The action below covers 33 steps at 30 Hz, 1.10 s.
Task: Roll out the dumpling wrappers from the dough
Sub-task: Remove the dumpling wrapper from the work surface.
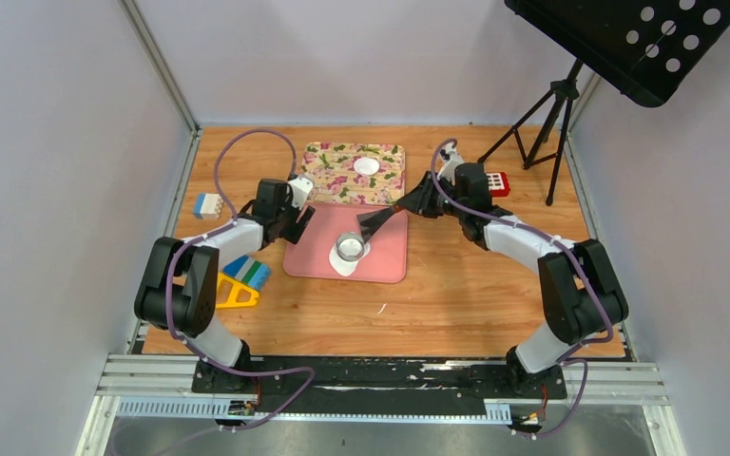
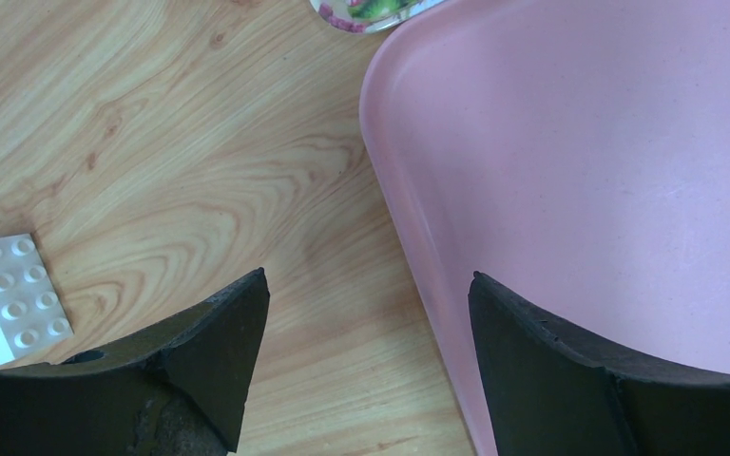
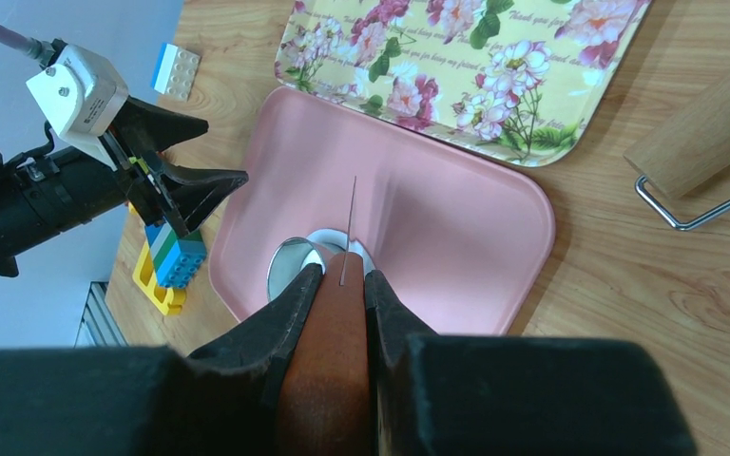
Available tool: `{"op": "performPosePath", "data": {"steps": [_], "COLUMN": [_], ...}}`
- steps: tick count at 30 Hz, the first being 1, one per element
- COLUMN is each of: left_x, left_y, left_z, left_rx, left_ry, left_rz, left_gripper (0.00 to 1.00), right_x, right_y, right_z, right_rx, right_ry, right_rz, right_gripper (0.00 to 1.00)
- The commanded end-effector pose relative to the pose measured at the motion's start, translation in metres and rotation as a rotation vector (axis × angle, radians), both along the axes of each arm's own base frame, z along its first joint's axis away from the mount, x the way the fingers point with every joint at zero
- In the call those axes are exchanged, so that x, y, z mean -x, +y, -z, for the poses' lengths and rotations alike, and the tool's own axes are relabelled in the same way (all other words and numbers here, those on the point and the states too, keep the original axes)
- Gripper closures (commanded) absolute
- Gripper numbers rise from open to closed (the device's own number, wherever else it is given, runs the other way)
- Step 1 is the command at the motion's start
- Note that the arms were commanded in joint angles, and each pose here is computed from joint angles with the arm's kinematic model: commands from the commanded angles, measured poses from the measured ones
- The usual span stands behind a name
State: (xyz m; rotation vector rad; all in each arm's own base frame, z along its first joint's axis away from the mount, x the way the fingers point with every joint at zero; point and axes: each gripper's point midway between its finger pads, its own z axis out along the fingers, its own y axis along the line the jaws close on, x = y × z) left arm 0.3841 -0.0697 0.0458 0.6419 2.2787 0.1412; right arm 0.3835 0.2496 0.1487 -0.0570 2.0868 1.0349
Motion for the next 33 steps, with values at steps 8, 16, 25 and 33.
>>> {"op": "performPosePath", "data": {"steps": [8, 16, 25, 33], "left_x": [-0.01, -0.009, -0.007, -0.004], "left_y": [-0.007, -0.01, -0.012, -0.012], "left_z": [-0.006, -0.005, -0.003, 0.008], "left_rx": [-0.004, 0.0, -0.001, -0.022], "left_ry": [-0.016, -0.006, 0.003, 0.054], "left_rz": [0.022, 0.027, 0.034, 0.029], "left_gripper": [0.16, 0.16, 0.17, 0.31], "right_x": [-0.01, -0.01, -0.008, -0.012], "right_y": [0.009, 0.009, 0.011, -0.009], "right_z": [-0.017, -0.007, -0.012, -0.019], "right_rx": [0.015, 0.059, 0.079, 0.291], "right_ry": [-0.071, -0.069, -0.09, -0.189], "right_rz": [-0.013, -0.013, -0.012, 0.075], "right_gripper": [1.0, 1.0, 1.0, 1.0]}}
